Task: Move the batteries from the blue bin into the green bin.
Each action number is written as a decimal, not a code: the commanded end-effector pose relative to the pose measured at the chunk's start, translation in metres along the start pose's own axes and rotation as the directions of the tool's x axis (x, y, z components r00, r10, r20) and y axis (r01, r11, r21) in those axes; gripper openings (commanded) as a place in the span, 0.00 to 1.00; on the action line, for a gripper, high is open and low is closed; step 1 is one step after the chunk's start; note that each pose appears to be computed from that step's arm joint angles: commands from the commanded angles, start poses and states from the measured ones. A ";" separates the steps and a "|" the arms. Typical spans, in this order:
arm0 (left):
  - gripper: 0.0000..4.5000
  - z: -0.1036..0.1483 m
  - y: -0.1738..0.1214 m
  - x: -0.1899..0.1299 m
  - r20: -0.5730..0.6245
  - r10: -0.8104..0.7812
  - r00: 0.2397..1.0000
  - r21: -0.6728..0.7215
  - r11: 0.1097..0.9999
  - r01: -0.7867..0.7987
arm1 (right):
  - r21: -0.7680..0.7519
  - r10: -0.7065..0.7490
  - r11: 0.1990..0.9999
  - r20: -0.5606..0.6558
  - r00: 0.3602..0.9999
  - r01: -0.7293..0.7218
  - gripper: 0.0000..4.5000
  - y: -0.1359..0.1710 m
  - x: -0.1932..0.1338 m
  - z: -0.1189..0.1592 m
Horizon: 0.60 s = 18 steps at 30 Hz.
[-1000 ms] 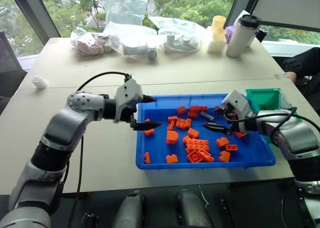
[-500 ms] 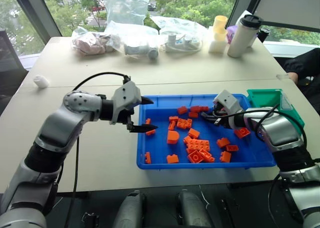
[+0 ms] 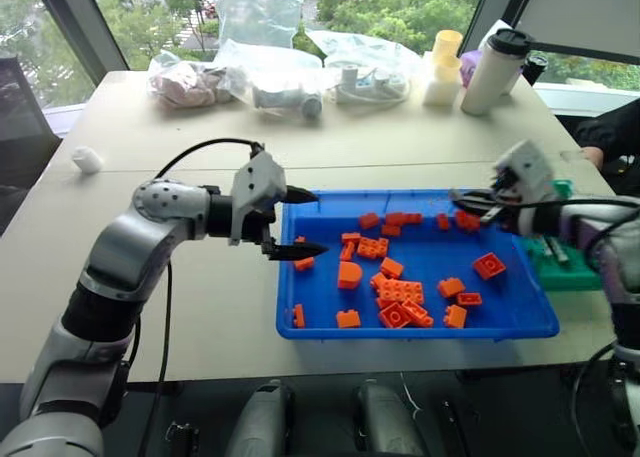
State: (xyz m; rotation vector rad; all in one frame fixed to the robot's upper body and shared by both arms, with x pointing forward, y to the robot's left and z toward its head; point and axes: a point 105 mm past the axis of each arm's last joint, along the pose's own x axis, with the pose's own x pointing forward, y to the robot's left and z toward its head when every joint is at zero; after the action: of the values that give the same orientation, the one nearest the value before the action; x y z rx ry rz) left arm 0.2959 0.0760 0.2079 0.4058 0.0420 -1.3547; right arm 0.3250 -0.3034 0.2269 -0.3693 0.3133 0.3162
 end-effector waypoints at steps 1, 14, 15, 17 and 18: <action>1.00 0.026 0.003 0.002 0.100 -0.013 0.995 0.029 1.000 0.010 | 0.035 -0.082 0.996 0.000 0.997 0.082 0.01 -0.017 -0.017 -0.005; 1.00 0.008 0.004 0.018 0.012 -0.040 0.999 0.081 0.996 0.039 | 0.105 -0.196 0.972 -0.118 0.973 0.208 0.12 -0.040 -0.020 -0.044; 1.00 0.007 0.003 0.018 0.009 -0.041 0.999 0.081 0.996 0.040 | 0.105 -0.193 0.973 -0.120 0.974 0.206 0.24 -0.040 -0.019 -0.045; 1.00 0.006 0.003 0.016 0.003 -0.035 0.999 0.078 0.996 0.035 | 0.095 -0.197 0.973 -0.127 0.972 0.209 0.44 -0.042 -0.018 -0.047; 1.00 0.005 0.004 0.015 -0.002 -0.028 1.000 0.077 0.997 0.028 | 0.090 -0.200 0.973 -0.129 0.971 0.212 0.52 -0.042 -0.018 -0.047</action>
State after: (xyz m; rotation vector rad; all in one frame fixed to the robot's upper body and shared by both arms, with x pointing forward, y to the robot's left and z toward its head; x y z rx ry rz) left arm 0.3040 0.0598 0.2040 0.4391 0.0259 -1.3956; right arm 0.3122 -0.3594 0.1892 -0.2785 0.4449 0.0985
